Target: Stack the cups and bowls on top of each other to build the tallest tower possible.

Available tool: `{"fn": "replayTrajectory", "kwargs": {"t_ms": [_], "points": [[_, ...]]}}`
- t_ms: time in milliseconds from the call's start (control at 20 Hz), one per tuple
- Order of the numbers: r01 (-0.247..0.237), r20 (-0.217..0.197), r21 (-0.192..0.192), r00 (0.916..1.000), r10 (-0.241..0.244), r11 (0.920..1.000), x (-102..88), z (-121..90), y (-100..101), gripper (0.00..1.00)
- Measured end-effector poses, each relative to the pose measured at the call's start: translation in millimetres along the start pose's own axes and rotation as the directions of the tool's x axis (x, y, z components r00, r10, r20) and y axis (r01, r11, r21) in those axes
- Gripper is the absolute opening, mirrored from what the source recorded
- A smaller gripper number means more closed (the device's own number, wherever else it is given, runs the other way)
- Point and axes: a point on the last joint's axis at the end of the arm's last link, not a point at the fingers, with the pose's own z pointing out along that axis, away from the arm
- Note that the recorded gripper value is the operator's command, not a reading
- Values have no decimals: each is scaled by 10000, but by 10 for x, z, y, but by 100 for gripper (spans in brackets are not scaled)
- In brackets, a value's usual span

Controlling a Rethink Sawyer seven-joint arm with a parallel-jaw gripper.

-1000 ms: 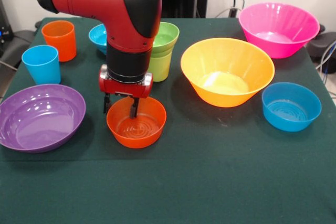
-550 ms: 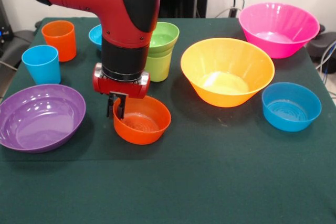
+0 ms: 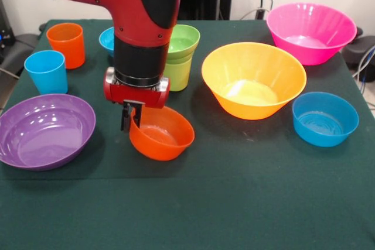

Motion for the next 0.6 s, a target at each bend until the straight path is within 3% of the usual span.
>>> {"fn": "replayTrajectory", "kwargs": {"t_ms": [400, 600], "points": [[-419, 315, -283, 9986, 428, 9987, -98, -308, -202, 0], [-751, 448, -413, 9960, 770, 9963, -171, -512, -405, 0]]}}
